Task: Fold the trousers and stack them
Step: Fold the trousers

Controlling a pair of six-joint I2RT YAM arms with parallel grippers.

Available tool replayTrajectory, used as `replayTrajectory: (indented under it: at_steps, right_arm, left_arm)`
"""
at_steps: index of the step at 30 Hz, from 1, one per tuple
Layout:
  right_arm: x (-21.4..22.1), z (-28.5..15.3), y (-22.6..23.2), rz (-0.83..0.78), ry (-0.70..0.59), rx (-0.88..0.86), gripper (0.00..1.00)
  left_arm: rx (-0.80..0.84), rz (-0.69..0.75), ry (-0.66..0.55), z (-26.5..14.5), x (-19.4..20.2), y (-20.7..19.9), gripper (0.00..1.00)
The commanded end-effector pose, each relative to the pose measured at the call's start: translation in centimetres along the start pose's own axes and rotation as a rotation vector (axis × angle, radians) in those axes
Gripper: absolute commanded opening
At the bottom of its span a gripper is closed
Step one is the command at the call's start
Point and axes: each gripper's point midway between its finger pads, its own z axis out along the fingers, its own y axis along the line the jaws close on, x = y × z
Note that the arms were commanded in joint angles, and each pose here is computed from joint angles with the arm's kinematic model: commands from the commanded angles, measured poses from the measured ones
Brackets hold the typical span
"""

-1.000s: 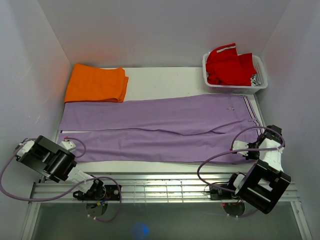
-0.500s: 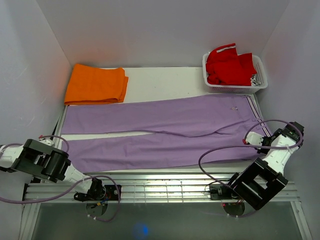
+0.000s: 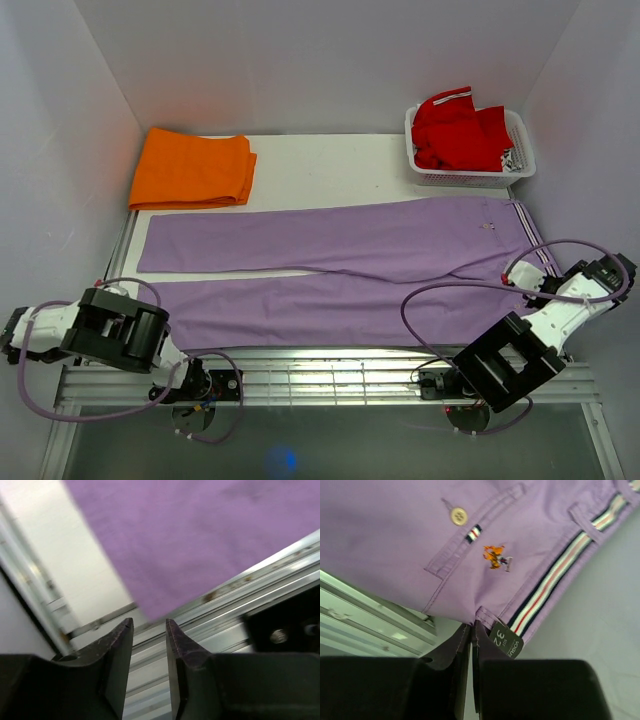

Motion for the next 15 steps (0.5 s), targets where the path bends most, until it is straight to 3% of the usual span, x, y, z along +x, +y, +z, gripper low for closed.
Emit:
replayTrajectory:
  at_steps: [1,2,3,4,15]
  right_arm:
    - [-0.8,0.9,0.6,-0.304,-0.007,-0.004,0.08]
    - [-0.8,1.2,0.9,-0.31,-0.006,-0.007,0.08]
    - [-0.8,1.3,1.0,-0.322,-0.004,-0.009,0.08]
    - [-0.8,1.6,1.3,-0.319,-0.007,-0.016,0.08]
    - [-0.7,1.4,0.4,-0.269,-0.018,-0.028,0.08]
  left_arm:
    - [0.115,0.706,-0.02,1.4,-2.6,-2.3,0.45]
    - [0.125,0.711,-0.026,1.9,-2.8,-2.9,0.58]
    - [0.137,0.724,-0.028,2.2,-2.9,-3.3,0.78]
    - [0.142,0.754,-0.025,2.9,-3.2,-3.7,0.85]
    - [0.06,0.891,0.071,5.2,-1.8,-2.1,0.86]
